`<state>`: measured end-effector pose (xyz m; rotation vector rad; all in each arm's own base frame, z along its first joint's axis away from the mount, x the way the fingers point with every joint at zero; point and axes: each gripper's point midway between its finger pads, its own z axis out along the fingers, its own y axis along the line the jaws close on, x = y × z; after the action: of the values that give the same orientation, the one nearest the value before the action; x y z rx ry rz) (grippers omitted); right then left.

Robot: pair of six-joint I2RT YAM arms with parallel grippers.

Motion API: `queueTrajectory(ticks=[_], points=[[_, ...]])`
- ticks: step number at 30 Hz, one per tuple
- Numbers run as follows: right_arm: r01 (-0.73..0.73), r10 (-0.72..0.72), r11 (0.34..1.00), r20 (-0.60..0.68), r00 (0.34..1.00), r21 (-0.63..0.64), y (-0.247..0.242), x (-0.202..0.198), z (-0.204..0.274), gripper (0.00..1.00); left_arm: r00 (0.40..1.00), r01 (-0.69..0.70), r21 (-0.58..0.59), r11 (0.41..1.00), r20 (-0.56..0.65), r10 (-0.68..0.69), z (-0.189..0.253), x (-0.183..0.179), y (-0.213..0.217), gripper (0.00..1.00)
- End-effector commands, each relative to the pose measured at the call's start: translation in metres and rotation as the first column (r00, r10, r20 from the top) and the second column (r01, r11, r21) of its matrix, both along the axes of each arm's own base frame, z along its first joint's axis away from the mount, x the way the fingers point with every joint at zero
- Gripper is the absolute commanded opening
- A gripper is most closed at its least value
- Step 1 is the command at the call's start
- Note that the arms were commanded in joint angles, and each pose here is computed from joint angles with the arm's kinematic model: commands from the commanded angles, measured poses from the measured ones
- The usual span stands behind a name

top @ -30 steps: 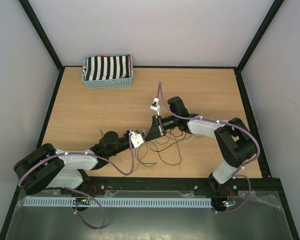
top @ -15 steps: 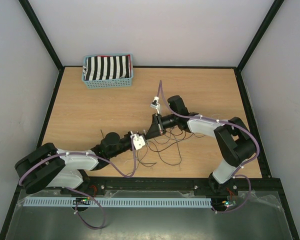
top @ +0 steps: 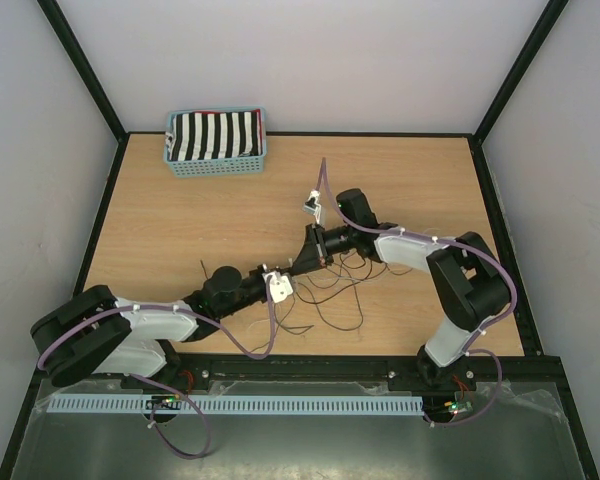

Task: Zip-tie the wires
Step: Tie the cable at the center of the board.

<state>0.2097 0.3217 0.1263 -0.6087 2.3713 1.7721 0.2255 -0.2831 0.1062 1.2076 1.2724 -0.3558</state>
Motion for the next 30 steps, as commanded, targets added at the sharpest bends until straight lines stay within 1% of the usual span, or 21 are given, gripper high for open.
queueTrajectory(ticks=[1, 17, 25, 30], points=[[0.035, -0.035, 0.999, 0.002, 0.999, -0.007, 0.004, 0.015, 0.003, 0.0, 0.999, 0.034, -0.026, 0.999, 0.042, -0.033, 0.011, -0.006, -0.007, 0.0], [0.047, -0.047, 0.998, 0.011, 0.999, -0.035, 0.007, 0.029, -0.002, 0.0, 0.996, 0.049, -0.021, 0.999, 0.071, -0.048, 0.016, -0.011, -0.013, 0.0], [0.048, -0.048, 0.998, 0.0, 0.999, -0.046, 0.006, 0.027, -0.008, 0.0, 0.996, 0.029, -0.071, 0.997, 0.089, -0.023, 0.033, -0.01, -0.011, 0.0], [0.049, -0.049, 0.998, -0.003, 0.999, -0.039, 0.007, 0.027, -0.008, 0.0, 0.995, 0.038, -0.085, 0.996, 0.094, -0.03, 0.038, -0.011, -0.012, 0.0]])
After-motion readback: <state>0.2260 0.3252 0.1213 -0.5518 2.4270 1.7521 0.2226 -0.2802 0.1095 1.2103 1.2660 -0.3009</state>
